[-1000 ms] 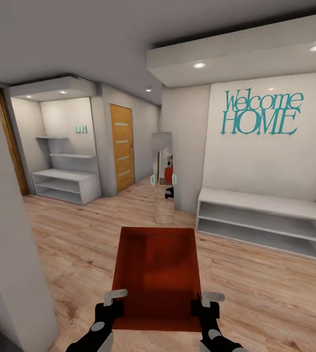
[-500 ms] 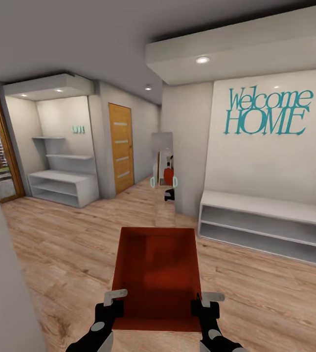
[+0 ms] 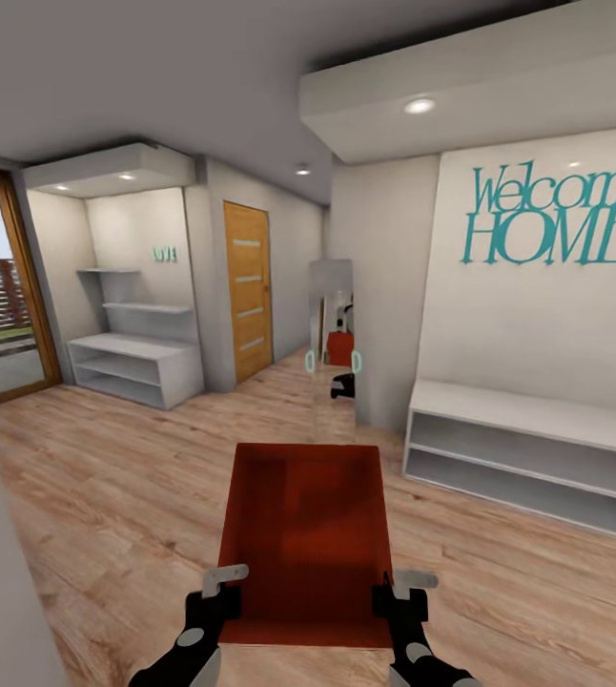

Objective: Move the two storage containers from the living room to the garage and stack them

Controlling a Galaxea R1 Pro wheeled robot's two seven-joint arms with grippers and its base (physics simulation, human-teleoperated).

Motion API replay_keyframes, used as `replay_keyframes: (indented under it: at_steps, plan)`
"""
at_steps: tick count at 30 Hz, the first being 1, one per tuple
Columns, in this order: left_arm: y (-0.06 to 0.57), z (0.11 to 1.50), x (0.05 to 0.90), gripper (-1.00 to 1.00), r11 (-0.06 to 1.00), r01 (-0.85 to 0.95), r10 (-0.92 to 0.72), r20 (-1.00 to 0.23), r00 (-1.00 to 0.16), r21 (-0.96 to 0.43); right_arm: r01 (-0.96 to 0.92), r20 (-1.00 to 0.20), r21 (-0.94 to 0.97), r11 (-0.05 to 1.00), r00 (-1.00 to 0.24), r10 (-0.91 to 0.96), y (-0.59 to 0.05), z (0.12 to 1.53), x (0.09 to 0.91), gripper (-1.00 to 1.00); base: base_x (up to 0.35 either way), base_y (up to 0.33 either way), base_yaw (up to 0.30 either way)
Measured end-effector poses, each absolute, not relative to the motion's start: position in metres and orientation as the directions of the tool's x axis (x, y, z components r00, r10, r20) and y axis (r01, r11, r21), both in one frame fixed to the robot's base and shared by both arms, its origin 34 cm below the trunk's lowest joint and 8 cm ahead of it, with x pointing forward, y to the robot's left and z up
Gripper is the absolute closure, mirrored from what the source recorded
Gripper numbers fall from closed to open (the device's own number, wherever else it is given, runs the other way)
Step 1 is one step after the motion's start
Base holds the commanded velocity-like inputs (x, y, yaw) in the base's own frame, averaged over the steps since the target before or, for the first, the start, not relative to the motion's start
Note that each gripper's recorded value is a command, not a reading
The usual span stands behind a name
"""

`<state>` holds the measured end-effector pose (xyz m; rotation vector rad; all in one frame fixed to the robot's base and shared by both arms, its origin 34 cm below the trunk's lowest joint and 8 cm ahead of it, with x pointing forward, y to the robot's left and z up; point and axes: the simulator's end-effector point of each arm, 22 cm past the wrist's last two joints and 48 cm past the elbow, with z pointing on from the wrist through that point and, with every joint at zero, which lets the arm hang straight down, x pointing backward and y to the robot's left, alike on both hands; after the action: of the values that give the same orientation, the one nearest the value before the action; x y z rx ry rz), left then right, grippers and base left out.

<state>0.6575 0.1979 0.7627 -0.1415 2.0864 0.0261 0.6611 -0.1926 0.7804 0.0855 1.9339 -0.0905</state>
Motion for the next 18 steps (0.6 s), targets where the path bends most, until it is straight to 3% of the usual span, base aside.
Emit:
replay_keyframes:
  at_steps: [18]
  plan:
    - [0.198, 0.7627, 0.6575, 1.0, 0.993, -0.112, -0.091, -0.867, -0.491, -0.041, 0.104, -0.934, -0.022, 0.994, -0.357, 0.017, -0.1924, 0.7804, 0.6611, 1.0, 0.32, 0.0, 0.002]
